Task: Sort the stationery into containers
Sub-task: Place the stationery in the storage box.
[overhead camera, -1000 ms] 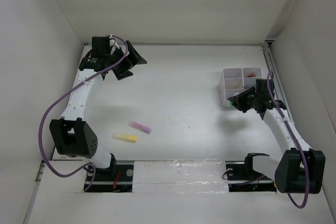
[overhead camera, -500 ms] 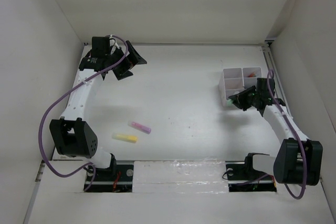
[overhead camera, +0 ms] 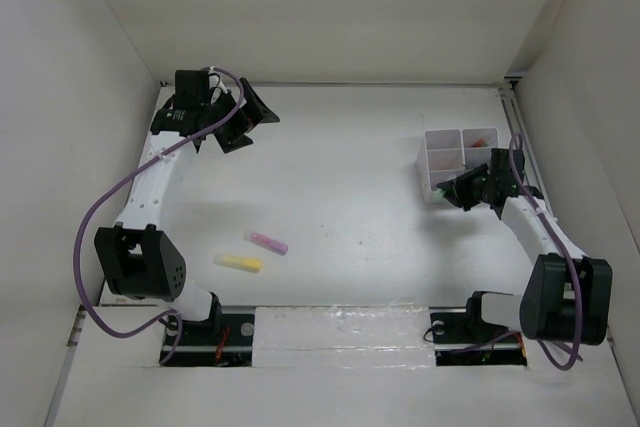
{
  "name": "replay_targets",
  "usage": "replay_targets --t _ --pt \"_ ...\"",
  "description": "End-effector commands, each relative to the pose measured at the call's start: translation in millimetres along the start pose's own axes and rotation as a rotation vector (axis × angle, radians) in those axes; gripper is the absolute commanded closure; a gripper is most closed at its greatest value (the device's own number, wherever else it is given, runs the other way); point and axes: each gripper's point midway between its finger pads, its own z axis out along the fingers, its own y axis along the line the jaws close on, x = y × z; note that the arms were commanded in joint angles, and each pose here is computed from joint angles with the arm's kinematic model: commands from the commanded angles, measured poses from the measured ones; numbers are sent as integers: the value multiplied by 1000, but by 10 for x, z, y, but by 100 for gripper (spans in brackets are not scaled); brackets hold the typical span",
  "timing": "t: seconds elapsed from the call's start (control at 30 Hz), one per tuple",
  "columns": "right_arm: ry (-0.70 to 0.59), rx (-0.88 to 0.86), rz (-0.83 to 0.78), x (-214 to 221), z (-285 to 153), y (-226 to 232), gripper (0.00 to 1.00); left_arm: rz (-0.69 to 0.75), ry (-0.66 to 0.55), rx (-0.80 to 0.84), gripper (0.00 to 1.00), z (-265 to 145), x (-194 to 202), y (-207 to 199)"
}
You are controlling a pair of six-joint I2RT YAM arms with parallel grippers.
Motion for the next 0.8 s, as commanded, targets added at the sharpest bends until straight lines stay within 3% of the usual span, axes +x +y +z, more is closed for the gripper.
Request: replay_targets --t 0.0,0.13,0.3,0.4,0.73,0.77 --pt "-11 -72 -18 -72 -24 210 92 15 2 0 0 -21 -4 9" --pt "-19 -88 -24 -105 -15 269 84 15 2 0 0 -6 -22 4" --pt "-21 -112 -32 -120 -33 341 57 11 14 3 0 21 -8 14" --pt "-18 -125 -45 -122 -53 387 48 11 14 3 0 21 -8 14" --pt "-20 -291 -115 -126 -253 789 43 7 6 -21 0 56 -28 67" --pt "-26 -319 -150 -100 -301 875 37 2 8 -34 0 54 -18 93"
